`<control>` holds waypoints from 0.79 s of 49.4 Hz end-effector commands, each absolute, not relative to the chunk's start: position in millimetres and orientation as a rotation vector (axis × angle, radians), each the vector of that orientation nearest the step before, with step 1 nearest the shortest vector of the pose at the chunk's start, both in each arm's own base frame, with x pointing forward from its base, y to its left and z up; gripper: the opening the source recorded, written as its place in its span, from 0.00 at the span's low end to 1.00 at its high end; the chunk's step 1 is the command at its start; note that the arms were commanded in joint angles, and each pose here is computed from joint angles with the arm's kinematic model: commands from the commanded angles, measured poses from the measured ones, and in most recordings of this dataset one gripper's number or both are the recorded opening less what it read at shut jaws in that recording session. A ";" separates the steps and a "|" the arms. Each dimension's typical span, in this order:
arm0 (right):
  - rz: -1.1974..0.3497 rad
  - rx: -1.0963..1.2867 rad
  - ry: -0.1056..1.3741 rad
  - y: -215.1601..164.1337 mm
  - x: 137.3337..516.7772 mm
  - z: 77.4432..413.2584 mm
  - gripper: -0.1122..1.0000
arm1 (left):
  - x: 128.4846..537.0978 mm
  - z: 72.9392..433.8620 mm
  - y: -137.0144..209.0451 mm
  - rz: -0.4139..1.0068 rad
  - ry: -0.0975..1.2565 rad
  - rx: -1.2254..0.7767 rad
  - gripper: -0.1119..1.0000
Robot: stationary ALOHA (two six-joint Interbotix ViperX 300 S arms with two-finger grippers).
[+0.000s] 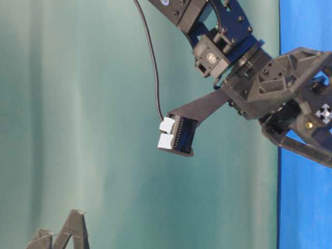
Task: Handover the blue block to the right arm after grasping it with the left arm, then place it in the designated position.
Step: 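Open the right gripper to release the cube onto the table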
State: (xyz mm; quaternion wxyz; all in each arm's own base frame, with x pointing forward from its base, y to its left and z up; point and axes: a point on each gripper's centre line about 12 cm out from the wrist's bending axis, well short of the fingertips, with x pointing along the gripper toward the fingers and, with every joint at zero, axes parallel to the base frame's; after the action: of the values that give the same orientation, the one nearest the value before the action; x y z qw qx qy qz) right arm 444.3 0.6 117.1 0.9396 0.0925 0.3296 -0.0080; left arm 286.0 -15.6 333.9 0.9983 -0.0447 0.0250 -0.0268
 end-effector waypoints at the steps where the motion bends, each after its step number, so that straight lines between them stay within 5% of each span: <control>1: -0.015 0.194 0.636 0.5 448.8 130.9 0.86 | 286.5 345.2 -16.1 -0.057 0.015 -0.089 0.94; 16: -0.014 0.193 0.611 0.4 447.0 143.6 0.87 | 286.5 345.2 -16.1 -0.057 0.015 -0.089 0.94; 39: -0.081 0.152 0.565 2.3 417.4 227.5 0.88 | 286.5 344.8 -16.6 -0.059 0.018 -0.089 0.94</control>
State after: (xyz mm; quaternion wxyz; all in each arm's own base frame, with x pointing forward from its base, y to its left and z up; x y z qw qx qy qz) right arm 423.6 0.7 201.8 0.9505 0.0734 0.2995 -0.0379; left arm 285.7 -15.6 334.4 0.9983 -0.0447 0.0242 -0.0268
